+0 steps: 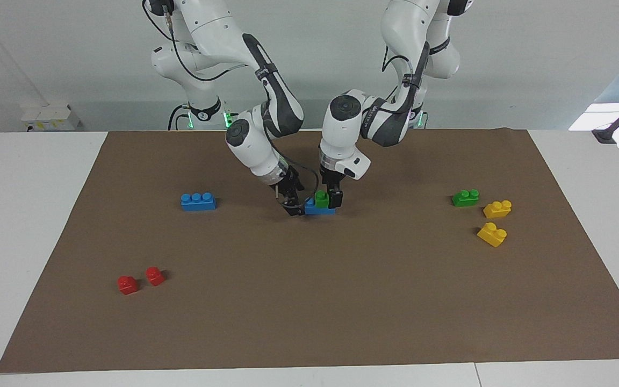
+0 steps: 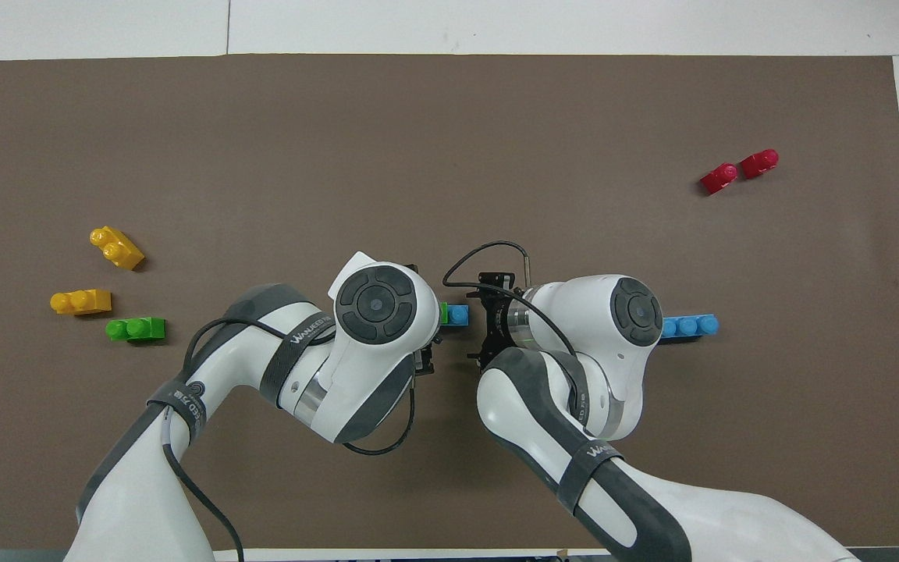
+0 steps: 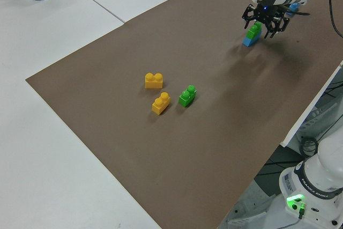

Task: Remove green block with left arm and hold with right
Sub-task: 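Grasp the green end with the left gripper while the right grasps blue, then pull the green brick off with the left gripper while the right holds blue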

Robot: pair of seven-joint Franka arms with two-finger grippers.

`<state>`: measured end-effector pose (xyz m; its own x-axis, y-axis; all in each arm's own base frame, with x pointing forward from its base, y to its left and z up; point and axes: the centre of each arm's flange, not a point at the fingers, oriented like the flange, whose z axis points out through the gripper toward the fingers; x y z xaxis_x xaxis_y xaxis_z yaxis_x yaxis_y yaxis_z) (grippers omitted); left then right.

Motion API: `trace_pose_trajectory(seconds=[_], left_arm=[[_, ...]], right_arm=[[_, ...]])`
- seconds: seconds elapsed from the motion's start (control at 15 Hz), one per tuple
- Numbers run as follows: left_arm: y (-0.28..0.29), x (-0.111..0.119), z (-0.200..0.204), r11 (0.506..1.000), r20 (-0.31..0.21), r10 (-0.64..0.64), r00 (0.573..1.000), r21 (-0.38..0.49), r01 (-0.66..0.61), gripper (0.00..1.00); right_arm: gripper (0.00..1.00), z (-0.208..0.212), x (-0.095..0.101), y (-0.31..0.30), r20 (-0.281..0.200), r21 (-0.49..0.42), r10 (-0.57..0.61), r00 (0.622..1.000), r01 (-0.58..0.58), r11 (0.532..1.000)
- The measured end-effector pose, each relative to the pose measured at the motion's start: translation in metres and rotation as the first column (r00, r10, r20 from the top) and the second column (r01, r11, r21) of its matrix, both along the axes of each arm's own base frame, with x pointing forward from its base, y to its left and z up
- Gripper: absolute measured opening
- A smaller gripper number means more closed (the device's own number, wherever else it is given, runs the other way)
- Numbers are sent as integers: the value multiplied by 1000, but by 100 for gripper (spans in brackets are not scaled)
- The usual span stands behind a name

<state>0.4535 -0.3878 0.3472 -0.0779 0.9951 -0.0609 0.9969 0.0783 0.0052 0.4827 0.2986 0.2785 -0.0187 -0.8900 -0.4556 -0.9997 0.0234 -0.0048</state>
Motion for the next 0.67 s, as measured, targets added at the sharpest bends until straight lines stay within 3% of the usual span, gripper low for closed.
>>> trace_pose_trajectory(seconds=[0.67], left_arm=[[2,0,-3,1000,-4,7,1000,4,-7,100]], right_arm=[[100,-11,-3,12,30,-1,-19,999,19,1000]])
